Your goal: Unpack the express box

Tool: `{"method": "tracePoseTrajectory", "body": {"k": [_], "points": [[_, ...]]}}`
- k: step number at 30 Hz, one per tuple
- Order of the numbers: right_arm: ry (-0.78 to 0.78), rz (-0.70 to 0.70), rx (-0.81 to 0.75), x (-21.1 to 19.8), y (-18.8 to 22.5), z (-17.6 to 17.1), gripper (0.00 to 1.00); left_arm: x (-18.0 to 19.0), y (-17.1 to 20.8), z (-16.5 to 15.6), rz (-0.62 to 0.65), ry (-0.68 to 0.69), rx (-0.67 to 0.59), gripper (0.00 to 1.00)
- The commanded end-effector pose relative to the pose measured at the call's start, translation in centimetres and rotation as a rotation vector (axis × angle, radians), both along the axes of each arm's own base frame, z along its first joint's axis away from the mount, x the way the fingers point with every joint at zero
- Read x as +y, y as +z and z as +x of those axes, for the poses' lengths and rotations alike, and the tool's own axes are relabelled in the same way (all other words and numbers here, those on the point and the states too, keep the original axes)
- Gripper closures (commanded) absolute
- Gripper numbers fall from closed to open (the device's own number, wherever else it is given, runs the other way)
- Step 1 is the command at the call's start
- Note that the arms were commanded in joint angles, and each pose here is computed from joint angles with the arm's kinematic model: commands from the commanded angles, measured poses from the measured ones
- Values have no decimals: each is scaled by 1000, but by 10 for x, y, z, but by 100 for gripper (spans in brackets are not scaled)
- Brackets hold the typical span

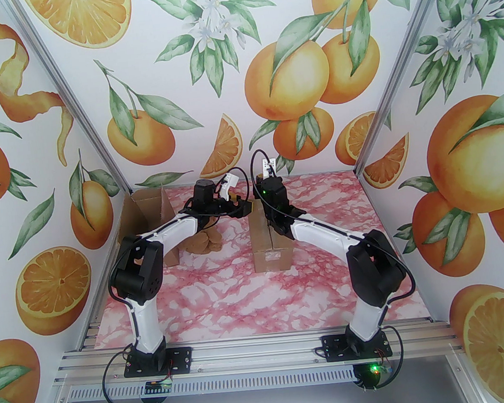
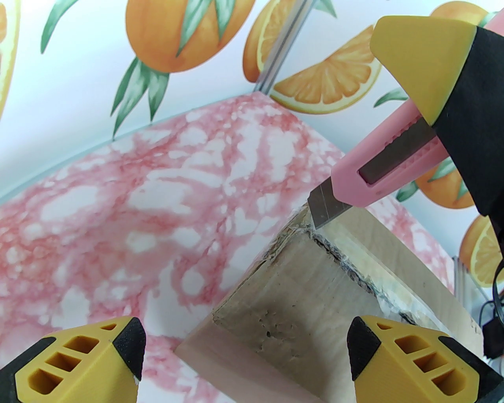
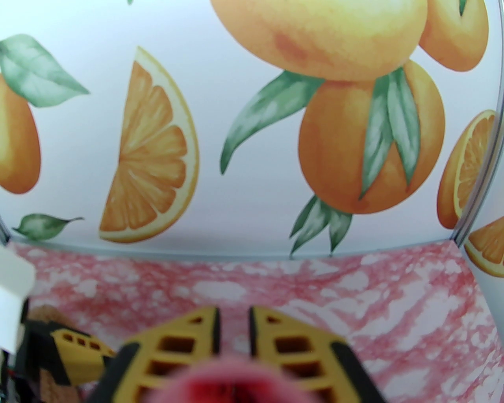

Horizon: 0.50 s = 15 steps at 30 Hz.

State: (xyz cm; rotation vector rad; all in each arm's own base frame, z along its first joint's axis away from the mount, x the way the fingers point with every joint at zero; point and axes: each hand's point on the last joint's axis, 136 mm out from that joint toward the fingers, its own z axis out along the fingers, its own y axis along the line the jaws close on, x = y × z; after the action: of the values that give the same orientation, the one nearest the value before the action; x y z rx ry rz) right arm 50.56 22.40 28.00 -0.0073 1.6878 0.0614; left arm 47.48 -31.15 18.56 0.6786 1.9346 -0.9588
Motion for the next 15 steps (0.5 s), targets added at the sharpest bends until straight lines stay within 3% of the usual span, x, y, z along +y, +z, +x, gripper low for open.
{"method": "tracePoseTrajectory", "body": {"k": [1,15], "points": [[-16,-11,5,-3,-3,5,100,1,2,7,-15,15,23,12],[-12,-18,23,1,-7,-2,100,-1,-16,10,-31,45,103,15]]}}
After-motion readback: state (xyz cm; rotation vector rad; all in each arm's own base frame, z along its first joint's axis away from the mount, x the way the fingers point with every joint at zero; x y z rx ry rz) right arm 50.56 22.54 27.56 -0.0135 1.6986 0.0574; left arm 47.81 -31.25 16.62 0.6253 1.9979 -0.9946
